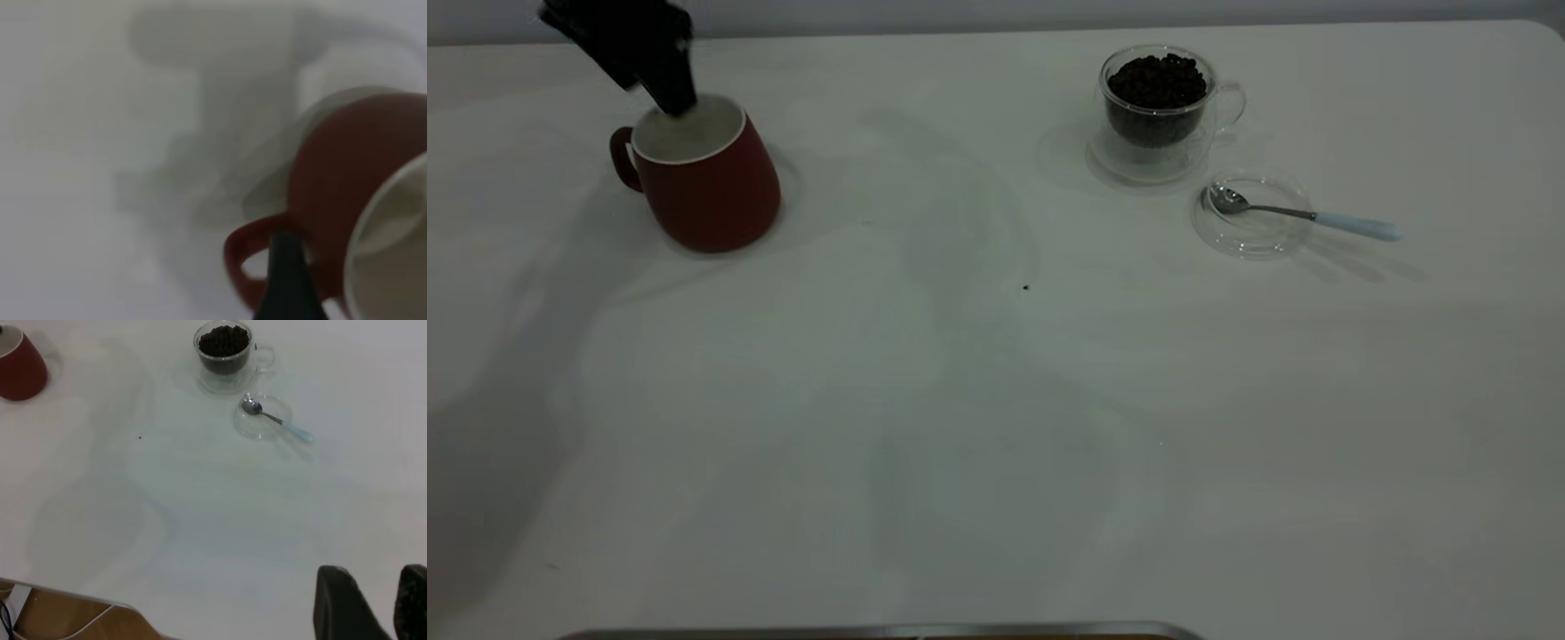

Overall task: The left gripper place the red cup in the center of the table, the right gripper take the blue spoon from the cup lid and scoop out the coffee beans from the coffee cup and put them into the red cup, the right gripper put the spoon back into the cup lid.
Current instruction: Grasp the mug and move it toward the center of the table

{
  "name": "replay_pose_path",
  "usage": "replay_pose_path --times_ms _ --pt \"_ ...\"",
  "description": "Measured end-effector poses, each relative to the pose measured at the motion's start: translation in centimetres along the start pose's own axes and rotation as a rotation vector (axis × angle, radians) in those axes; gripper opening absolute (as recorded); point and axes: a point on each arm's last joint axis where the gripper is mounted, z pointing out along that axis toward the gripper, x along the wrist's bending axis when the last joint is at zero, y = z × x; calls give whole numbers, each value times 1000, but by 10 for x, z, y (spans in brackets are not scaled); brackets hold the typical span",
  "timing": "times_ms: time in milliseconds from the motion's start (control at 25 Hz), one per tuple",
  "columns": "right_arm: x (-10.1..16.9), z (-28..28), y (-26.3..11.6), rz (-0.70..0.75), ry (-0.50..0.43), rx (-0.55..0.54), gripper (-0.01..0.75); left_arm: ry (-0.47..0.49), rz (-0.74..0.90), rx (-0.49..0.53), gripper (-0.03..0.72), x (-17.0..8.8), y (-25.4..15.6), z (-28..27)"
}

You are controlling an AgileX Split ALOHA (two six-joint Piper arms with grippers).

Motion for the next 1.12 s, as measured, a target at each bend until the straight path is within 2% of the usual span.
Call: replay_pose_path --times_ms 200,320,560,640,920,1000,1120 --pt "0 0 0 0 0 0 242 -6 5 10 572 -3 -3 26" --pt "0 0 0 1 0 0 242 -3 6 7 499 -3 -3 29" --pt "0 0 0 1 0 0 242 11 44 -7 177 -2 -1 29" --pt "0 0 0 1 0 0 242 14 56 -8 101 -2 -1 29" --pt "0 0 0 3 -1 0 242 16 113 -19 93 -13 22 15" --pt "0 0 0 3 -1 0 242 17 152 -30 93 -26 37 8" --pt "0 0 0 3 -1 0 242 12 236 -56 93 -62 63 -1"
